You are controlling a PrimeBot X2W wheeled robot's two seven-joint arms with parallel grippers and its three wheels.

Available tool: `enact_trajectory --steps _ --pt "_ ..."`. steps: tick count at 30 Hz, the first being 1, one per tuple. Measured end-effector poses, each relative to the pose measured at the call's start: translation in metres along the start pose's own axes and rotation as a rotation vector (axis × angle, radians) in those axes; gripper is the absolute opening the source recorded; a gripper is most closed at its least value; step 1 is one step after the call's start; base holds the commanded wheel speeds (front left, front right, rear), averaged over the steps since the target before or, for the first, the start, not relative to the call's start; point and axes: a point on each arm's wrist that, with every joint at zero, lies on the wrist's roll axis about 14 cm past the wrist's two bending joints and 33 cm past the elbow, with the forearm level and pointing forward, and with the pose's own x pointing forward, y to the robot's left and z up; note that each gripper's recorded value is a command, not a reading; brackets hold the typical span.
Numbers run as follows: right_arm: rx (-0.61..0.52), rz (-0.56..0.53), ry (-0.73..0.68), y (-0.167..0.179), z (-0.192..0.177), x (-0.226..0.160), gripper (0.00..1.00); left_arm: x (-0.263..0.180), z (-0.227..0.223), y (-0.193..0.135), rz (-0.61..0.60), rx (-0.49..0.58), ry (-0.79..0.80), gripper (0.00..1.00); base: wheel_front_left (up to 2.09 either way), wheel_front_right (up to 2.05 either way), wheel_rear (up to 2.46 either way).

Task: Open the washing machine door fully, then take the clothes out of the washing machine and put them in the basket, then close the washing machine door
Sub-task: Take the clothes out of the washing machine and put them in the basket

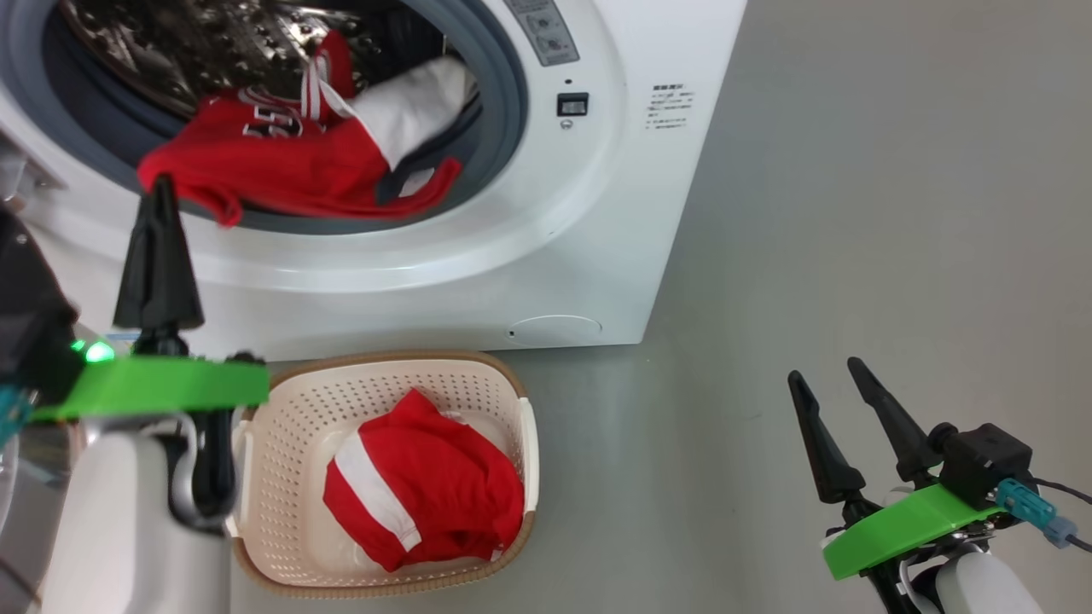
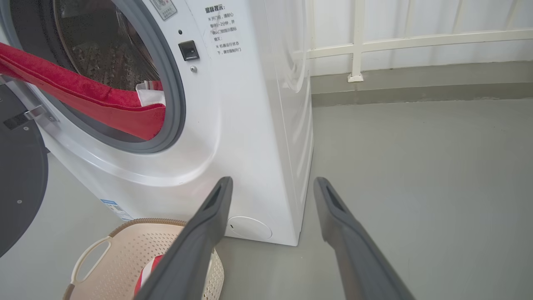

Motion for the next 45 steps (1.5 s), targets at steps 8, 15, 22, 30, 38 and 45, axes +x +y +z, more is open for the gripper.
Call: enact_trajectory --steps 8,15,22,30,38,45 --pt "0.0 0.004 -0.002 0.001 0.0 0.002 1.0 -0.042 0.039 0.005 0.029 -0.04 -0.121 0.0 0.0 0.0 0.0" --pt "-0.001 0.007 0.019 -0.001 -0.008 0.005 1.0 -0.07 0.067 -0.002 0.063 -0.034 -0.192 0.0 0.0 0.0 0.0" --pt "0.001 0.009 0.041 -0.002 -0.017 0.009 1.0 -0.081 0.025 -0.01 0.076 -0.086 -0.045 0.0 0.0 0.0 0.0" --pt "0.0 0.005 0.042 -0.004 -0.019 0.014 1.0 -0.113 -0.107 0.002 0.075 -0.007 0.362 0.0 0.0 0.0 0.0" --pt "0.008 -0.021 0.056 -0.01 -0.024 0.012 1.0 -0.124 -0.183 0.007 0.028 0.057 0.607 0.0 0.0 0.0 0.0" --pt "0.012 -0.039 0.074 -0.015 -0.031 0.01 1.0 -0.147 -0.227 0.016 0.026 0.077 0.782 0.0 0.0 0.0 0.0"
